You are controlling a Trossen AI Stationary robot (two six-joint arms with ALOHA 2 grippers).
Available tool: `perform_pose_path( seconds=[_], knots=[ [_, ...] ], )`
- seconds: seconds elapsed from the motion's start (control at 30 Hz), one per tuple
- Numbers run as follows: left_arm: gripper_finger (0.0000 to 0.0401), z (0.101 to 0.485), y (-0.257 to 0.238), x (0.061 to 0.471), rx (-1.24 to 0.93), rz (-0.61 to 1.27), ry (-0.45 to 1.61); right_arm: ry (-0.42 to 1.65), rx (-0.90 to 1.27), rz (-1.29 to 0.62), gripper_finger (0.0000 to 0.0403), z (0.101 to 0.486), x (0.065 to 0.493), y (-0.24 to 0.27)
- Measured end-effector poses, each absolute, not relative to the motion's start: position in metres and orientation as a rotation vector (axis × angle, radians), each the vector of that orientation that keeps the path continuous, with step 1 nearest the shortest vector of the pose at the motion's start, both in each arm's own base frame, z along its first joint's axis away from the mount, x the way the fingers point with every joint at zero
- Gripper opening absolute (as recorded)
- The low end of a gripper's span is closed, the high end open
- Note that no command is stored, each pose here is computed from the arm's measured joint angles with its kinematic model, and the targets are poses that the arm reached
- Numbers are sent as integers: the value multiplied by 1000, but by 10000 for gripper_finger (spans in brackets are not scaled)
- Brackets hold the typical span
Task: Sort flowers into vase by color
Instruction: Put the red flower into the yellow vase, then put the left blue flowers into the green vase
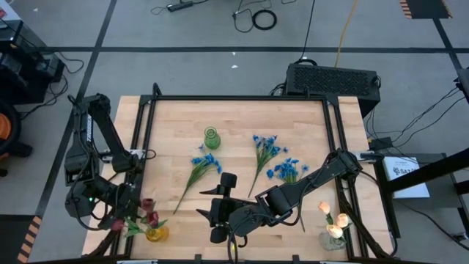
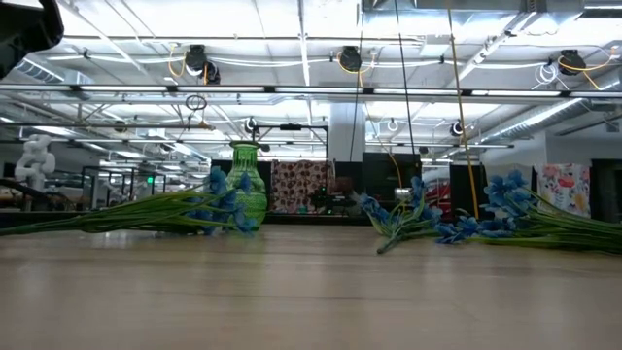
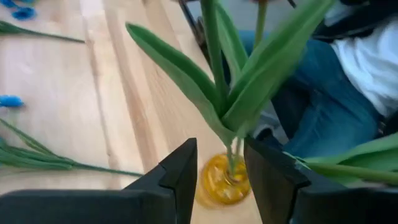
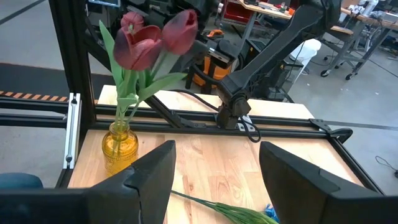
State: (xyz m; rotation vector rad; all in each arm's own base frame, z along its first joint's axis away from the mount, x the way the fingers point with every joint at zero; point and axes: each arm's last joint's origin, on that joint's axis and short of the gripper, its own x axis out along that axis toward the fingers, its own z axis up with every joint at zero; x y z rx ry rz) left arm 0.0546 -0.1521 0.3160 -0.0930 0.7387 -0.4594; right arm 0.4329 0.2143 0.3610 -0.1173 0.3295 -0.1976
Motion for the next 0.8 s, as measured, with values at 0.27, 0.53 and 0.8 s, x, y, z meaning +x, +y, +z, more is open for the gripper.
perform_pose_path(
  seconds=[0.27, 0.53, 0.8],
  knots=[
    [139, 320, -143, 48, -144, -586, 840, 330, -117, -198, 224, 361, 433, 214],
    [139, 323, -114, 39, -124, -605, 888, 330, -124, -197, 224, 361, 433, 214],
    [139, 328, -77, 39, -95, -367, 659, 347, -165, -200, 224, 366, 428, 211]
  ],
)
